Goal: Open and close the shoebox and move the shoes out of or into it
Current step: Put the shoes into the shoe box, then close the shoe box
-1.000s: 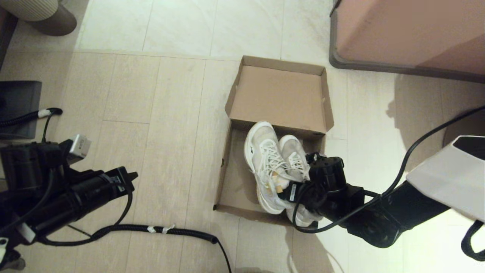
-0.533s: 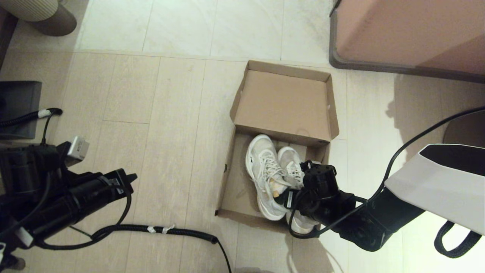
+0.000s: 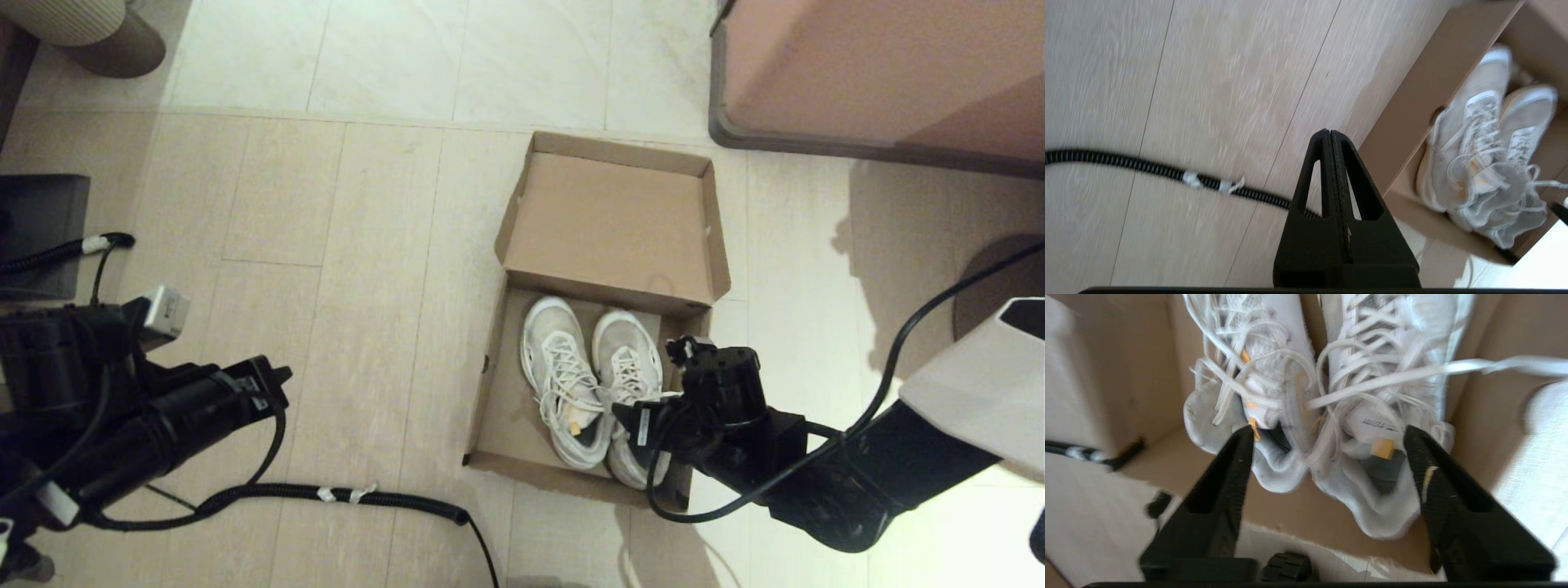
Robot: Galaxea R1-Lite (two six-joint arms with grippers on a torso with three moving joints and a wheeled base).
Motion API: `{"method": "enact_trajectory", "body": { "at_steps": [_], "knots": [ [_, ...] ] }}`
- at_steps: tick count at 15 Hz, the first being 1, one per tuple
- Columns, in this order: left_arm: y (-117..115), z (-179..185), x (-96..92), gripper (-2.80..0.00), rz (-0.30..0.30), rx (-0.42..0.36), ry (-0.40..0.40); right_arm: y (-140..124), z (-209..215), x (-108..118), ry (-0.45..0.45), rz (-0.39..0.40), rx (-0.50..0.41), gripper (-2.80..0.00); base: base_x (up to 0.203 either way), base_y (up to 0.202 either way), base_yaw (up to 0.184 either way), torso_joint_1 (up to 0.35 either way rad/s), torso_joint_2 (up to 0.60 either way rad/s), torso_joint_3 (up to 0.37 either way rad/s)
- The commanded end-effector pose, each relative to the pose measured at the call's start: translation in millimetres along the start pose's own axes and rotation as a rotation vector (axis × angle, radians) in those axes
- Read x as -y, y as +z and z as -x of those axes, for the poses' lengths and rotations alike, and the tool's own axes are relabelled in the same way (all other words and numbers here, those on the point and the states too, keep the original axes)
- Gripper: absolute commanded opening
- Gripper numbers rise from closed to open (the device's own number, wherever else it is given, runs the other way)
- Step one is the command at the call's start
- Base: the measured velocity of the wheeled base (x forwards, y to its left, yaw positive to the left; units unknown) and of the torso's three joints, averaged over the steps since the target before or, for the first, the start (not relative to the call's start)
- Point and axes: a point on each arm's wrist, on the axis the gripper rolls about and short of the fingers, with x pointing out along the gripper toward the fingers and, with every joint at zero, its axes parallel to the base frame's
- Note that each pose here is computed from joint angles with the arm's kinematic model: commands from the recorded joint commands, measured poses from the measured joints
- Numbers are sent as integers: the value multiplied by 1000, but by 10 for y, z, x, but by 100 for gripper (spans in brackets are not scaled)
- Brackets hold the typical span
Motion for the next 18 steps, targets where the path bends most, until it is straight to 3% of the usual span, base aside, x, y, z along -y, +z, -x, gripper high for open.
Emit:
{"method": "enact_trajectory", "body": {
  "at_steps": [1,4,6,8,11,13,16,17,18],
  "knots": [
    [82,-23,30,-280,4,29,-9,219,316,14,24,-25,75,0,0,0,0,0,0,0],
    [267,-140,143,-280,5,80,-40,378,735,221,2,-59,143,0,0,0,0,0,0,0],
    [211,-295,175,-280,3,45,-44,381,838,478,-67,-63,144,0,0,0,0,0,0,0],
    [116,-577,176,-280,4,14,-38,388,684,641,-132,-27,126,0,0,0,0,0,0,0],
    [-24,-1157,214,-280,2,41,-56,658,432,716,-167,-21,176,0,0,0,0,0,0,0],
    [-15,-1462,327,-280,1,86,-92,651,228,776,-188,-18,131,0,0,0,0,0,0,0],
    [-32,-1679,580,-280,-5,113,-158,745,-51,841,-185,-32,143,0,0,0,0,0,0,0],
    [-71,-1702,686,-280,-11,109,-183,757,-64,848,-168,-38,142,-280,0,0,0,0,0,0],
    [-97,-1686,772,-280,-15,104,-200,740,-49,863,-170,-39,136,-280,0,0,0,0,0,0]
  ]
}}
